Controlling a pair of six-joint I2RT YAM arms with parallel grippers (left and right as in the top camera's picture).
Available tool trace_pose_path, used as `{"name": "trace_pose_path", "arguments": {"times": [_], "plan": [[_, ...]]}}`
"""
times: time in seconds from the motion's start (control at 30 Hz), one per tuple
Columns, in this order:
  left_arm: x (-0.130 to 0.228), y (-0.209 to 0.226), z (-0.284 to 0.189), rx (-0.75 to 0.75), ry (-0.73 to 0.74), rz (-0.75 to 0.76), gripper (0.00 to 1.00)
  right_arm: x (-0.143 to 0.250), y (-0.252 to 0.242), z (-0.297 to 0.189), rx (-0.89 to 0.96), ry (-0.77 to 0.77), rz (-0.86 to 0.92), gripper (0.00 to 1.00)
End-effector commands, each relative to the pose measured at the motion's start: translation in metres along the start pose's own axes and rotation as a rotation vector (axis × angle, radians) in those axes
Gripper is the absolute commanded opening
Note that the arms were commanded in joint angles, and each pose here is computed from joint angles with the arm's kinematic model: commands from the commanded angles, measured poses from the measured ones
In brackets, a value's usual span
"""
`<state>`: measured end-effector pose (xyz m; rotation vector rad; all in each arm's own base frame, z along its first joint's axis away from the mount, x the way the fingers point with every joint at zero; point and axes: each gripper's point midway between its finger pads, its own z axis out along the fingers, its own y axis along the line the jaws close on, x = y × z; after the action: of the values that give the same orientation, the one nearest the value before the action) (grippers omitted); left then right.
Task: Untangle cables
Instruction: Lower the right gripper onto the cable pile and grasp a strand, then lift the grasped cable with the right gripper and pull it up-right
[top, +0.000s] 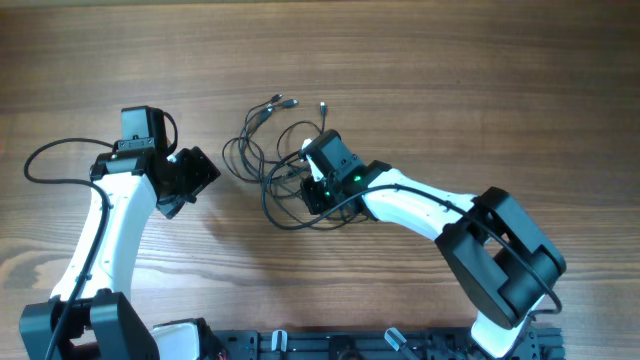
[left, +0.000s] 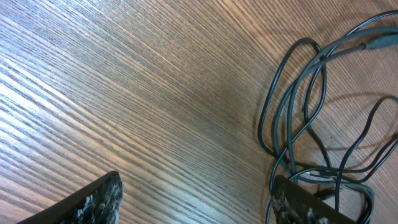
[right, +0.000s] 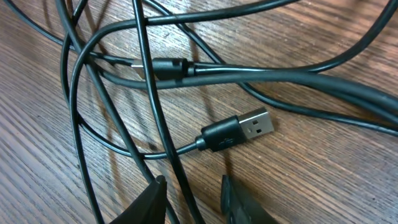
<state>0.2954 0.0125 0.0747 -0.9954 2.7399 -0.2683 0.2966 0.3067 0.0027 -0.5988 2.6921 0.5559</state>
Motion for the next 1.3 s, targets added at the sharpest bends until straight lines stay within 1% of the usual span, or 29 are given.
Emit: {"name": "trace_pose_path", "arguments": {"times": [0.0, 0.03, 0.07, 0.1, 0.13, 0.23, 0.43, 0.57, 0.63, 0.67, 0.8, 0.93, 1.0, 1.1, 1.13, 1.17, 1.27], "plan": [[-0.002, 0.003, 0.000, -0.013, -0.006, -0.006, 0.79, 0.009, -0.008, 0.008, 0.027, 0.023, 0.019, 0.25], [-0.002, 0.003, 0.000, -0.013, -0.006, -0.006, 0.79, 0.008, -0.007, 0.008, 0.027, 0.022, 0.018, 0.22], [-0.002, 0.003, 0.000, -0.013, -0.006, -0.006, 0.79, 0.008, -0.007, 0.008, 0.027, 0.023, 0.020, 0.15], [-0.002, 0.003, 0.000, -0.014, -0.004, -0.006, 0.79, 0.007, -0.007, 0.007, 0.028, 0.024, 0.024, 0.11], [-0.001, 0.003, 0.000, -0.015, -0.004, -0.006, 0.79, 0.005, -0.006, 0.005, 0.028, 0.022, 0.034, 0.09], [-0.001, 0.003, 0.000, -0.015, -0.004, -0.006, 0.79, -0.010, -0.003, -0.009, 0.023, -0.007, 0.034, 0.06], [-0.001, 0.003, 0.000, -0.014, -0.004, -0.006, 0.79, -0.069, 0.010, -0.076, 0.001, -0.158, 0.000, 0.05], [-0.001, 0.003, 0.000, -0.014, -0.004, -0.006, 0.79, -0.124, 0.022, -0.150, -0.037, -0.357, -0.007, 0.05], [-0.001, 0.003, 0.000, -0.014, -0.004, -0.006, 0.79, -0.145, 0.024, -0.187, -0.051, -0.455, -0.005, 0.04], [-0.001, 0.003, 0.000, -0.014, -0.004, -0.006, 0.79, -0.157, 0.026, -0.213, -0.060, -0.524, -0.007, 0.04], [-0.001, 0.003, 0.000, -0.014, -0.004, -0.006, 0.79, -0.183, 0.029, -0.296, -0.089, -0.760, -0.022, 0.04], [-0.001, 0.003, 0.000, -0.014, -0.004, -0.006, 0.79, -0.193, 0.023, -0.346, -0.091, -0.904, -0.010, 0.04], [-0.001, 0.003, 0.000, -0.014, -0.004, -0.006, 0.79, -0.194, 0.008, -0.366, -0.048, -0.961, 0.058, 0.04], [-0.001, 0.003, 0.000, -0.015, -0.004, -0.006, 0.79, -0.191, -0.025, -0.383, 0.084, -1.012, 0.171, 0.04], [-0.001, 0.003, 0.000, -0.015, -0.004, -0.006, 0.79, -0.188, -0.039, -0.385, 0.148, -1.018, 0.209, 0.04], [-0.001, 0.003, 0.000, -0.015, -0.004, -0.006, 0.79, -0.177, -0.071, -0.385, 0.289, -1.004, 0.305, 0.04], [-0.001, 0.003, 0.000, -0.015, -0.004, -0.006, 0.79, -0.142, -0.125, -0.381, 0.536, -0.940, 0.501, 0.04]]}}
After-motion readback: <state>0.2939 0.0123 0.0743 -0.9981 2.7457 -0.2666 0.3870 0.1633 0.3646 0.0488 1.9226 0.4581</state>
